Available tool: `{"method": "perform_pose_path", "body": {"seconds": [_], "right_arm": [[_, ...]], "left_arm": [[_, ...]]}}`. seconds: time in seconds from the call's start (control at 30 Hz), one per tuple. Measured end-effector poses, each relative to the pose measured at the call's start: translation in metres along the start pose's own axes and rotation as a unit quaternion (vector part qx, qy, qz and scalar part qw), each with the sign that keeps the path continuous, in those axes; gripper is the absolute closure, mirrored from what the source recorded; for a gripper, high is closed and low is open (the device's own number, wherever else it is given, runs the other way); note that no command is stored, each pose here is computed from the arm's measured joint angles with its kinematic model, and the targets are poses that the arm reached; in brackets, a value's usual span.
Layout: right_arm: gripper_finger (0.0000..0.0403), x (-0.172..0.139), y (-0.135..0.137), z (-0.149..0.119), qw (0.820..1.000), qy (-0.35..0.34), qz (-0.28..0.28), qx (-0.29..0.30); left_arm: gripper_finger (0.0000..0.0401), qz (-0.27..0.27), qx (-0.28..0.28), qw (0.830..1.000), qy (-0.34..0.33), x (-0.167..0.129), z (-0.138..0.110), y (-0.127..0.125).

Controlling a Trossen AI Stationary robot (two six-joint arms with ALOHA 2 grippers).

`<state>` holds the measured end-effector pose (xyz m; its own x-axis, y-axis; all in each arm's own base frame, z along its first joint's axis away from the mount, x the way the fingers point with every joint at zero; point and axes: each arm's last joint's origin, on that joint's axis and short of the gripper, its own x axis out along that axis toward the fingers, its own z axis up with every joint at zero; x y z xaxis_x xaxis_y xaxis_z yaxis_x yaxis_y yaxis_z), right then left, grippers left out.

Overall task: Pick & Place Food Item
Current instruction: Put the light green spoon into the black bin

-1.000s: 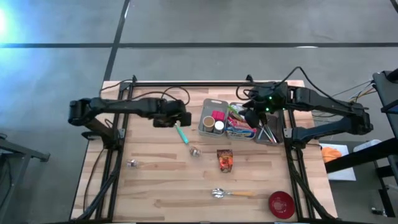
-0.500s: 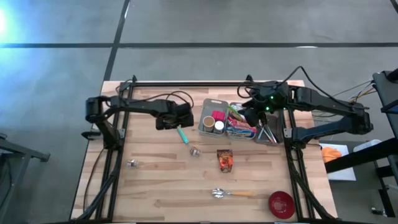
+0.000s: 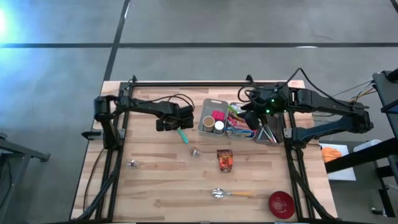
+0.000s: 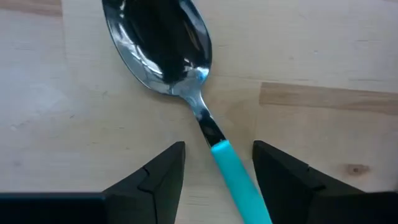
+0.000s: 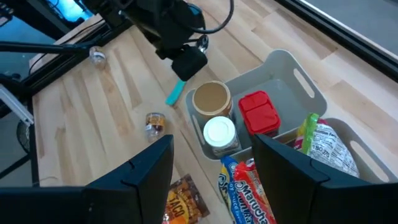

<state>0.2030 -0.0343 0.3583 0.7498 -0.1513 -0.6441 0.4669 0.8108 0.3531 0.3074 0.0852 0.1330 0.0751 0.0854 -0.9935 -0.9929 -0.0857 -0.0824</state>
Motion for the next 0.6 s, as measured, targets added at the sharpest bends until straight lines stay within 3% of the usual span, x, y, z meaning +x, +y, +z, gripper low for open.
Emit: {"method": "perform_pose_path", "body": {"seconds": [0.17,0.27,0.47,0.6], "right_arm": [[0.0188,0.0,0.003,-0.001,1.0,0.002,0.004,-0.005],[0.0188,0.0,0.003,-0.002,1.0,0.003,0.005,-0.006],[0.0188,0.0,0.003,-0.002,1.0,0.003,0.005,-0.007],[0.0188,0.0,0.003,-0.002,1.0,0.003,0.005,-0.007]], "left_arm": [[0.022,0.001,0.016,1.0,0.002,0.004,0.0,0.004],[0.0257,0.008,0.039,0.999,0.004,0.006,-0.001,0.007],[0.0373,0.019,0.065,0.998,0.006,0.008,-0.002,0.011],[0.0379,0.02,0.077,0.997,0.003,0.008,-0.002,0.012]]}}
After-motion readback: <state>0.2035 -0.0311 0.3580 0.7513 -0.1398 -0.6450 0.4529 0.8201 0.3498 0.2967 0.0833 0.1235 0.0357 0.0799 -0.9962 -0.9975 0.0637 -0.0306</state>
